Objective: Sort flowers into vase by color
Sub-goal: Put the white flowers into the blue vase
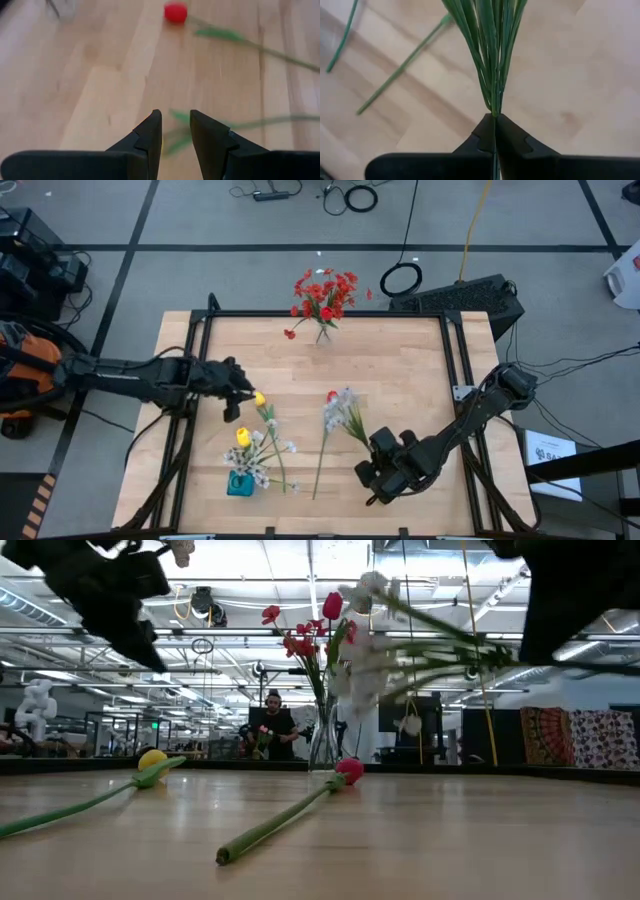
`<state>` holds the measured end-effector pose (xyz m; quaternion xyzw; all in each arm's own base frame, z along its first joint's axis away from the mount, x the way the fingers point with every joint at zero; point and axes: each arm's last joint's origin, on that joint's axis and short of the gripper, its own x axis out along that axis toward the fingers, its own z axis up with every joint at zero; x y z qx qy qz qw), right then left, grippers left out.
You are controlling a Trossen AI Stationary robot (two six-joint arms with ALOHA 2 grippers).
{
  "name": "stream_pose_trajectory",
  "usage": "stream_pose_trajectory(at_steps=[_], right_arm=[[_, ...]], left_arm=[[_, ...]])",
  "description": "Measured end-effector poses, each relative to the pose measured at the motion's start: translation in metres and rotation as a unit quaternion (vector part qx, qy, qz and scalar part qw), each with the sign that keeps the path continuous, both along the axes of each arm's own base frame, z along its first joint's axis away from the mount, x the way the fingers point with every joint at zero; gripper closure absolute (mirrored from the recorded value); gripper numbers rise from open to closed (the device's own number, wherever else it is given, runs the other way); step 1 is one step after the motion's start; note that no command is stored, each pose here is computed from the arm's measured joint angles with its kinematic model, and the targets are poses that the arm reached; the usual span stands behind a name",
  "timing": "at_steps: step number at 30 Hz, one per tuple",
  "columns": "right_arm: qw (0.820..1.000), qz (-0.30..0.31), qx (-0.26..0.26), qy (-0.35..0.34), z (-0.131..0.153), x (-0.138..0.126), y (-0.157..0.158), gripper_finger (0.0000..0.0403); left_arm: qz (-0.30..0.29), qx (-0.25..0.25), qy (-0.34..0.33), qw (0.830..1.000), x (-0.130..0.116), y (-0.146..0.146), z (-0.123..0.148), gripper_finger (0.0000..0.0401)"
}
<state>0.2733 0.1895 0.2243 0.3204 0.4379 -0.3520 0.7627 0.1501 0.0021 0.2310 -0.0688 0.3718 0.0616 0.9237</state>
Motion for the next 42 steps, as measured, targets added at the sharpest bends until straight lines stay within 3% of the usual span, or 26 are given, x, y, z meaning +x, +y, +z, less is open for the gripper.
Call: stream_pose_trajectory(at_steps=[4, 9, 13, 18, 22, 27, 32, 42], right_arm=[[0.999, 0.016, -0.044, 0.023, 0.018, -0.007, -0.007, 0.0402], [0.997, 0.019, -0.066, 0.015, 0.034, -0.032, -0.027, 0.0402], [0.996, 0.030, -0.074, -0.048, 0.047, -0.057, -0.048, 0.0402], [0.979, 0.058, -0.099, -0.170, 0.058, -0.080, -0.079, 0.0402], [0.948, 0.082, -0.126, -0.279, 0.068, -0.083, -0.099, 0.0402], [0.878, 0.149, -0.190, -0.414, 0.101, -0.069, -0.118, 0.0402], [0.811, 0.192, -0.253, -0.491, 0.123, -0.053, -0.135, 0.0403], [0.790, 0.241, -0.278, -0.491, 0.142, 0.001, -0.170, 0.0403]], left_arm=[[0.014, 0.015, -0.032, 0.999, 0.006, 0.012, -0.001, 0.0294], [0.013, -0.015, -0.114, 0.993, 0.013, 0.026, 0.011, 0.0294], [0.000, -0.020, -0.188, 0.982, 0.020, 0.033, 0.023, 0.0294], [-0.004, -0.005, -0.253, 0.967, 0.028, 0.036, 0.034, 0.0294], [-0.006, 0.004, -0.303, 0.953, 0.035, 0.038, 0.042, 0.0294], [-0.005, 0.003, -0.367, 0.930, 0.043, 0.039, 0.053, 0.0294], [-0.007, 0.003, -0.406, 0.914, 0.047, 0.040, 0.059, 0.0294], [-0.024, -0.014, -0.420, 0.907, 0.066, 0.035, 0.070, 0.0294]])
